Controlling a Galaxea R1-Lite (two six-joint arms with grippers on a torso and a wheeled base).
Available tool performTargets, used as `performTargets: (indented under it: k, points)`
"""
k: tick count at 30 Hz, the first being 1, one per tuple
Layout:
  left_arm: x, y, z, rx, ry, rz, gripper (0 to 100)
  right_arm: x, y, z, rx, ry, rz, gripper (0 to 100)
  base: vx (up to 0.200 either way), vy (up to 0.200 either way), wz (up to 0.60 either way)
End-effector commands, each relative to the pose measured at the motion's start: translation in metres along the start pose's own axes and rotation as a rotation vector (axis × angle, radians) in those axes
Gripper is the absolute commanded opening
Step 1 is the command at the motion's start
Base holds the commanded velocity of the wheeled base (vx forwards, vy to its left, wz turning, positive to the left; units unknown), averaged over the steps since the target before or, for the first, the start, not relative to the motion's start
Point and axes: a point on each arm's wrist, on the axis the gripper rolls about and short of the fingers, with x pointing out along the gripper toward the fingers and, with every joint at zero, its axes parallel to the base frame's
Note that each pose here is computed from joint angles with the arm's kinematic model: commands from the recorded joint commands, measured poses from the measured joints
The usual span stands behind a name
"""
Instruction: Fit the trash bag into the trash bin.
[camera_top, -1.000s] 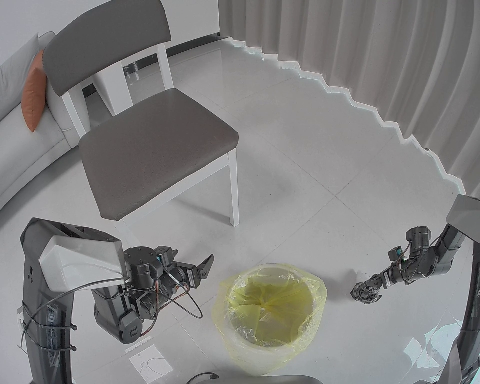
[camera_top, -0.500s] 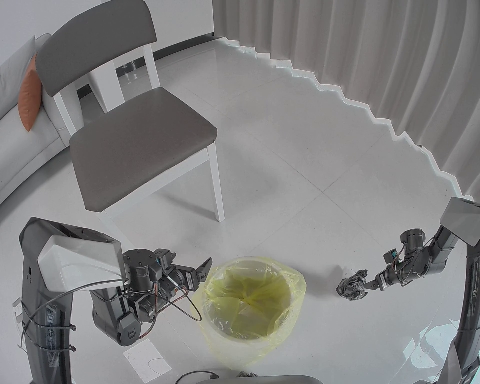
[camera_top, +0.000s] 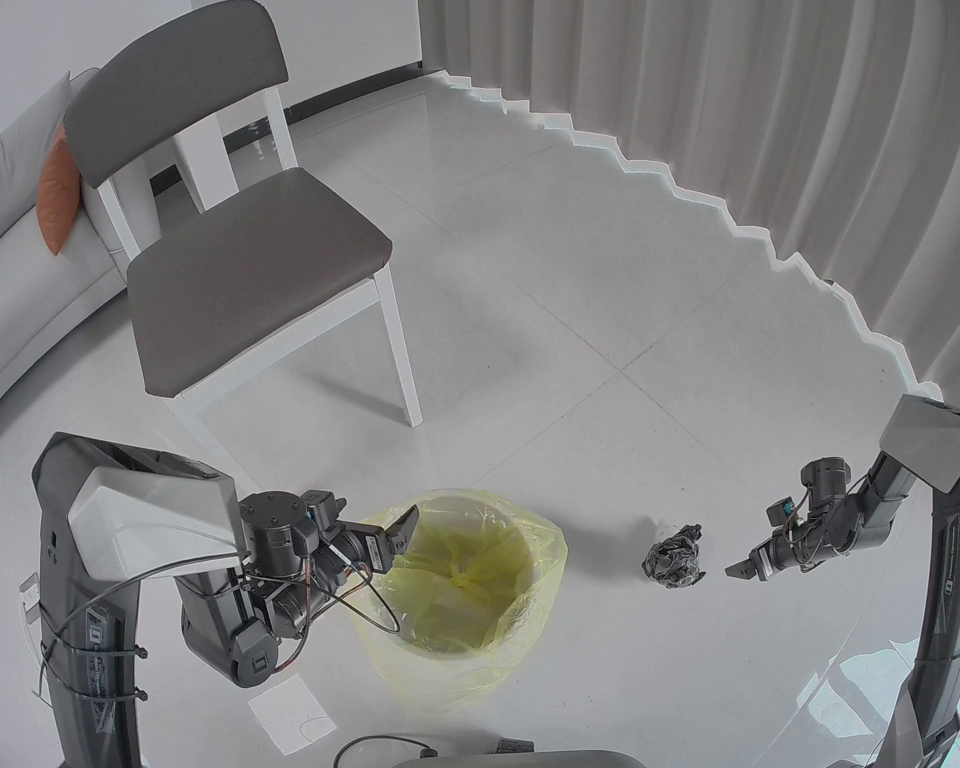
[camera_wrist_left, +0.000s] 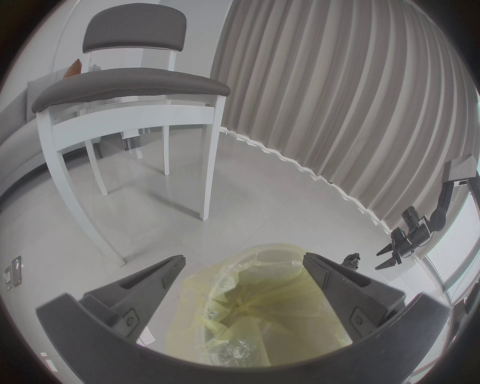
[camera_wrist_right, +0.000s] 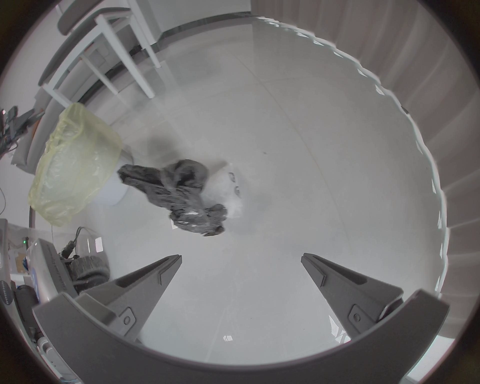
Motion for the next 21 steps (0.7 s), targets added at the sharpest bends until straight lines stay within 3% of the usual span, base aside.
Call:
performTargets:
  k: [1,21]
  points:
    - [0.000,-0.001,0.005,-0.002,-0.028,-0.003,100,0.001,0.009,0.006,-0.022,-0.010,0.014,100,0.000,0.000,0.00]
    - [0.002,0.000,0.004,-0.003,-0.033,0.015,100,0.037,0.056,0.056,-0.125,-0.101,0.083,100,0.000,0.000,0.00]
